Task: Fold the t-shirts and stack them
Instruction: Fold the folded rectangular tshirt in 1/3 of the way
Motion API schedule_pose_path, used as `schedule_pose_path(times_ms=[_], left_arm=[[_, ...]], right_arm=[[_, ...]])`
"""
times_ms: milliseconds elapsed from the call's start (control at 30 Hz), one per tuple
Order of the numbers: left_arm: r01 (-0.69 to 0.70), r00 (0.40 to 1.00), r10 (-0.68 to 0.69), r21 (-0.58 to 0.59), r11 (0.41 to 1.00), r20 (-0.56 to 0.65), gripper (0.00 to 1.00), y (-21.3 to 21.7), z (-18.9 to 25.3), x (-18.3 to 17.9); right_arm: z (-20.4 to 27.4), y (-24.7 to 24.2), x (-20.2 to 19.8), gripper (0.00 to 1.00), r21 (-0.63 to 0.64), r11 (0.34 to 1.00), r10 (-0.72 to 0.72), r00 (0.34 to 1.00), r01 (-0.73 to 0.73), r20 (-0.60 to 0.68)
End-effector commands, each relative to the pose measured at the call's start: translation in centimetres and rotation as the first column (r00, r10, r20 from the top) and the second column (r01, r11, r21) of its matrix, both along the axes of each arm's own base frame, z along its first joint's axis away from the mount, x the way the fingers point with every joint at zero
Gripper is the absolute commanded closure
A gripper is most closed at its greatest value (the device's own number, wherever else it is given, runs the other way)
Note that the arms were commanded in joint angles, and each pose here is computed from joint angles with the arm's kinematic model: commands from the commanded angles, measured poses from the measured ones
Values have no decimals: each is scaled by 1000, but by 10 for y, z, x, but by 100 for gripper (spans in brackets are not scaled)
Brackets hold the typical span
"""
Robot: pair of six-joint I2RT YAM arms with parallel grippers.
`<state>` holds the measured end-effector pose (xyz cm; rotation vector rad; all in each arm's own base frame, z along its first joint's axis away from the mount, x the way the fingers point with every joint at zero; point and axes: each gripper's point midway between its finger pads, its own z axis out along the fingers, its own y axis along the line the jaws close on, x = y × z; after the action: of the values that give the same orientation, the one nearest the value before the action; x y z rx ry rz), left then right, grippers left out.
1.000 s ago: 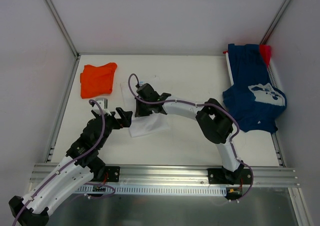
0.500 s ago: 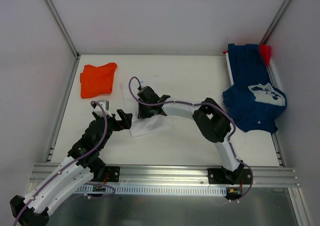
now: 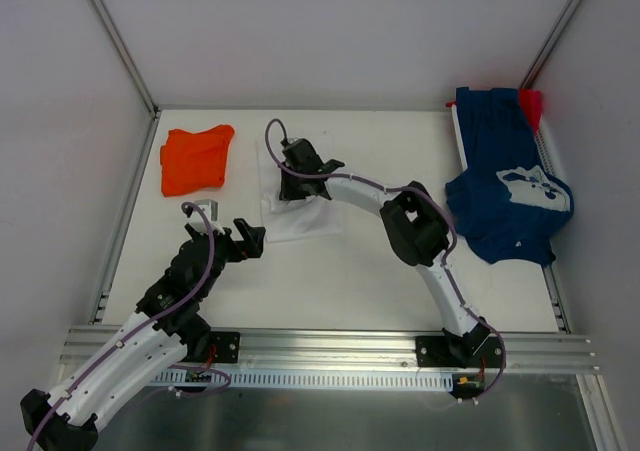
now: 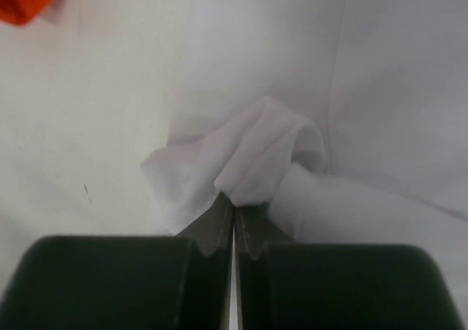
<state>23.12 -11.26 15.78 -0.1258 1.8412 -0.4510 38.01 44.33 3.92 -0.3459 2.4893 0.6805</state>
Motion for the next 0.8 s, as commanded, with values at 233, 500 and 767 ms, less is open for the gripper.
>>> schedule_pose_path(times_ms=[233,500,767], left_arm=[[6,1000,-6,-21,1000,31,1,-2,7,1],[20,1000,-20,-24,1000,5,1,-7,0,1],[18,1000,-17,-32,999,21,1,-5,3,0]], right_arm=[[57,0,130,96,96,995,-51,966,28,254],[140,-46,187,11,122,991,-116,851,61,512],[250,-72,86,12,186,982,-128,805,23,579]])
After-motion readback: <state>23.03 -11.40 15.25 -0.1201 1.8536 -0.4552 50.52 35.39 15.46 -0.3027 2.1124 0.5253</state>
